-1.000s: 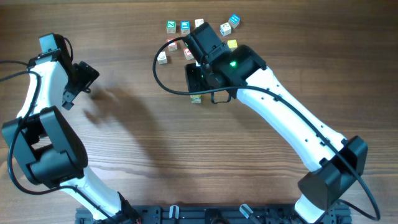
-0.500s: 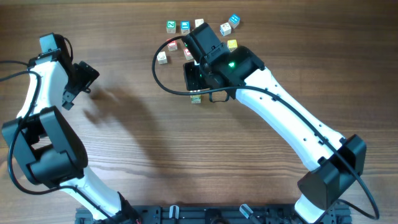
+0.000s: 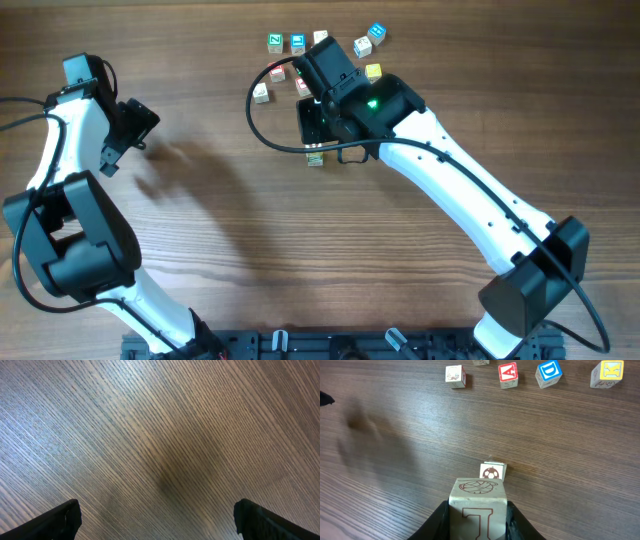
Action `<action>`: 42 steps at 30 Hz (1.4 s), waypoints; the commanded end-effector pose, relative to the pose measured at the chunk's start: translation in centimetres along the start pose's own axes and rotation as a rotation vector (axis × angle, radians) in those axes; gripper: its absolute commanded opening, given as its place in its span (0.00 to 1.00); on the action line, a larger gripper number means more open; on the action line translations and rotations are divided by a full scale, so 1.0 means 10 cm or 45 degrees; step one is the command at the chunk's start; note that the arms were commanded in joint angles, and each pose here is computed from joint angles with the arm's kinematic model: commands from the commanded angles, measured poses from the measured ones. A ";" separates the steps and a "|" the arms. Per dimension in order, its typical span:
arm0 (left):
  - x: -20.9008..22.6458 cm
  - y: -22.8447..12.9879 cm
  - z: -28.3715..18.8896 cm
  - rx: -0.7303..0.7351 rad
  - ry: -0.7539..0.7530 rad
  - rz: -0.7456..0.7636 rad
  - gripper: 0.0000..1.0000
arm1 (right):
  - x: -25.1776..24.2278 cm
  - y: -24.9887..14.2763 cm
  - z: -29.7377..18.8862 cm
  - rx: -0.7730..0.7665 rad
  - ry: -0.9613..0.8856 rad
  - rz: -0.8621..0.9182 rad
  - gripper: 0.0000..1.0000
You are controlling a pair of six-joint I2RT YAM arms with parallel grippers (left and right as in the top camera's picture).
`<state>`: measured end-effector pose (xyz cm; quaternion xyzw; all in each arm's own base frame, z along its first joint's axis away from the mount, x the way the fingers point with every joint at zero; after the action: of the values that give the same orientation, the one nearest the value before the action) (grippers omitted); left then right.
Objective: Form a tower
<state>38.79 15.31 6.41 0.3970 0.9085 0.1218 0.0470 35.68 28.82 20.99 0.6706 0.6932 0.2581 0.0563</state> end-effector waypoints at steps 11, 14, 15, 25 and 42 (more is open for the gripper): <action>0.00 0.08 -0.10 -0.042 -0.004 -0.011 1.00 | -0.10 -0.13 0.41 0.081 -0.098 0.001 0.24; 0.00 0.08 -0.10 -0.042 -0.004 -0.011 1.00 | -0.12 -0.17 0.47 0.100 -0.112 0.000 0.24; 0.00 0.08 -0.10 -0.042 -0.004 -0.011 1.00 | -0.13 -0.18 0.50 0.111 -0.121 -0.001 0.24; 0.00 0.08 -0.10 -0.042 -0.004 -0.011 1.00 | -0.22 -0.34 0.81 0.199 -0.184 -0.009 0.25; 0.00 0.08 -0.10 -0.042 -0.004 -0.011 1.00 | -0.22 -0.36 0.96 0.207 -0.189 -0.018 0.25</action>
<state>38.79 15.31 6.41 0.3970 0.9085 0.1218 0.0470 36.63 29.48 11.63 0.6838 0.7107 0.1576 0.0495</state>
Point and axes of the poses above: each gripper's point midway between its finger pads, its own z axis out along the fingers, its own x axis along the line the jaws close on, y = z × x, the point moved 1 cm from there along -z, back along the fingers, and after that the axes turned 11 degrees about z, right-handed, at the moved point
